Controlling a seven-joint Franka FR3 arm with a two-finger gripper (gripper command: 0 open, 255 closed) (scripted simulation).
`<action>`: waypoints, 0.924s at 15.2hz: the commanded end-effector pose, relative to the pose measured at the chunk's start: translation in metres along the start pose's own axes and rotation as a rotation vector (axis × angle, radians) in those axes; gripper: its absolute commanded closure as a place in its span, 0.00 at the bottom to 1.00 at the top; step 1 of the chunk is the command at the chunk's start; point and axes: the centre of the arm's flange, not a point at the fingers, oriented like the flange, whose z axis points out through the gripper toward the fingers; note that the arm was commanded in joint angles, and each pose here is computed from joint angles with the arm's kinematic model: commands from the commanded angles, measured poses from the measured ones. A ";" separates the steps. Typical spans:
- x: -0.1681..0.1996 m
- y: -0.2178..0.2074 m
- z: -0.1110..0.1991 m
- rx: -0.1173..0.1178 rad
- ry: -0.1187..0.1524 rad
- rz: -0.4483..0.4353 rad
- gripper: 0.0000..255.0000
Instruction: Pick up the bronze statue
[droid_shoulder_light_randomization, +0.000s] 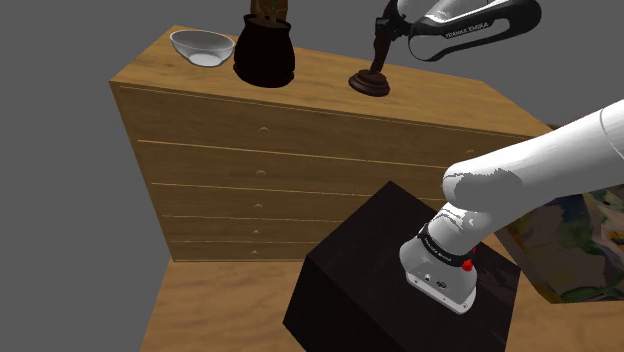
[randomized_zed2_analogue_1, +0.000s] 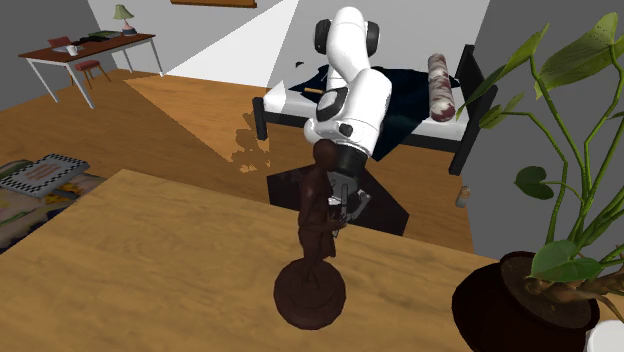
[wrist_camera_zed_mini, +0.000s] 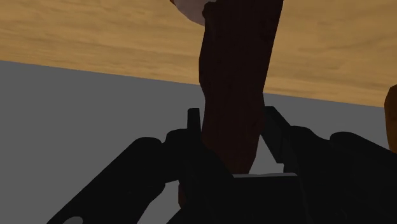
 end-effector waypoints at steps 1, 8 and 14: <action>0.006 0.001 -0.004 -0.001 -0.003 -0.002 1.00; 0.034 0.007 -0.027 -0.001 -0.003 -0.002 1.00; 0.059 0.012 -0.046 -0.001 -0.003 -0.002 1.00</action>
